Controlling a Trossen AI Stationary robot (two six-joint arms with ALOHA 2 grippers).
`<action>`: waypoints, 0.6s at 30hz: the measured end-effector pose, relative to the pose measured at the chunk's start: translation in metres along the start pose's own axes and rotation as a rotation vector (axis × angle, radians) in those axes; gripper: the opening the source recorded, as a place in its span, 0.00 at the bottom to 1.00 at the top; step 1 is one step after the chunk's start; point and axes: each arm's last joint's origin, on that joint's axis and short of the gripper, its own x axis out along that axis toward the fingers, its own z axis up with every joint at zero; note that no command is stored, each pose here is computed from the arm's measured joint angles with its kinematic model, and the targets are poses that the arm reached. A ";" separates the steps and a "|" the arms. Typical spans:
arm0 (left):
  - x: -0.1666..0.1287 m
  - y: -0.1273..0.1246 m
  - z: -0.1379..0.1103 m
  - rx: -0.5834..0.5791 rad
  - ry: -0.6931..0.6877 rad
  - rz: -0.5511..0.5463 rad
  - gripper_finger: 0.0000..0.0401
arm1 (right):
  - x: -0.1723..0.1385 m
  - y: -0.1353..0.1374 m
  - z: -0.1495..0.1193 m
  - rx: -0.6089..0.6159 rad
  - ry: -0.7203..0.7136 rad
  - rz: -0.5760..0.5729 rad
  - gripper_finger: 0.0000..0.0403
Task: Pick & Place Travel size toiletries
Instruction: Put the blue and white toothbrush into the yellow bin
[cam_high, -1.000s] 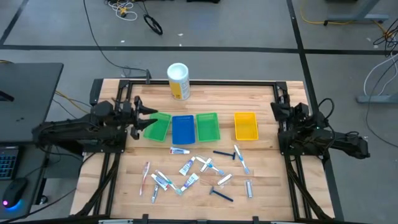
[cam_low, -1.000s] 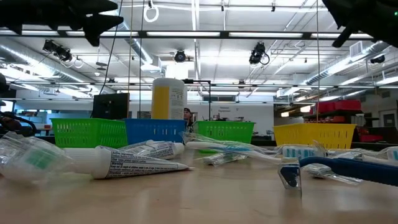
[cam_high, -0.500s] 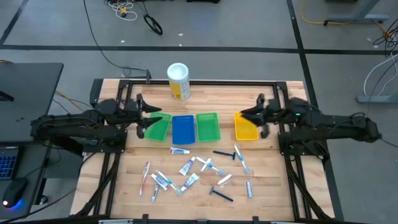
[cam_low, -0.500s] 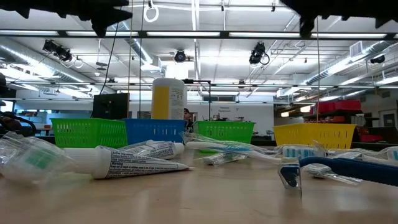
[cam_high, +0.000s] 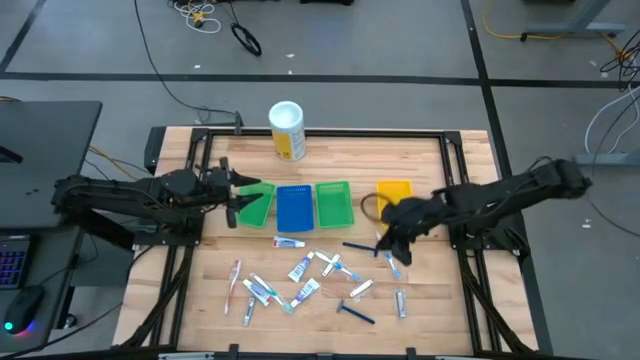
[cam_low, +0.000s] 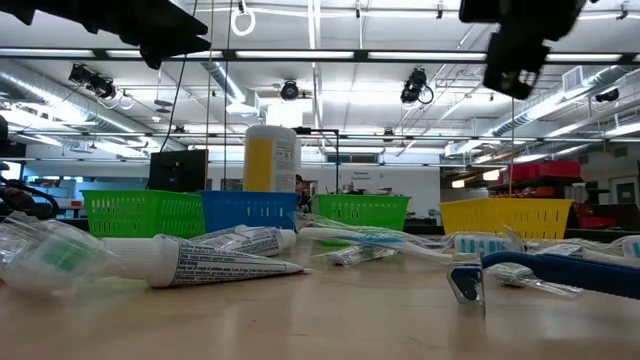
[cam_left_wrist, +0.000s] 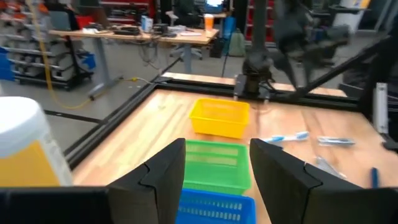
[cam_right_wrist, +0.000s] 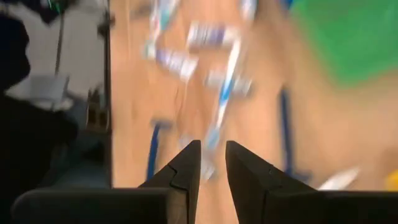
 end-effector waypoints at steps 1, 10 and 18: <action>0.000 0.000 0.000 -0.001 -0.002 0.012 0.47 | 0.005 0.001 -0.003 0.032 0.050 -0.004 0.21; 0.000 0.003 0.000 -0.014 -0.008 0.093 0.47 | 0.039 -0.003 -0.026 0.131 0.314 -0.133 0.21; 0.000 0.003 0.000 -0.025 -0.008 0.094 0.47 | 0.053 -0.011 -0.029 0.239 0.304 -0.282 0.21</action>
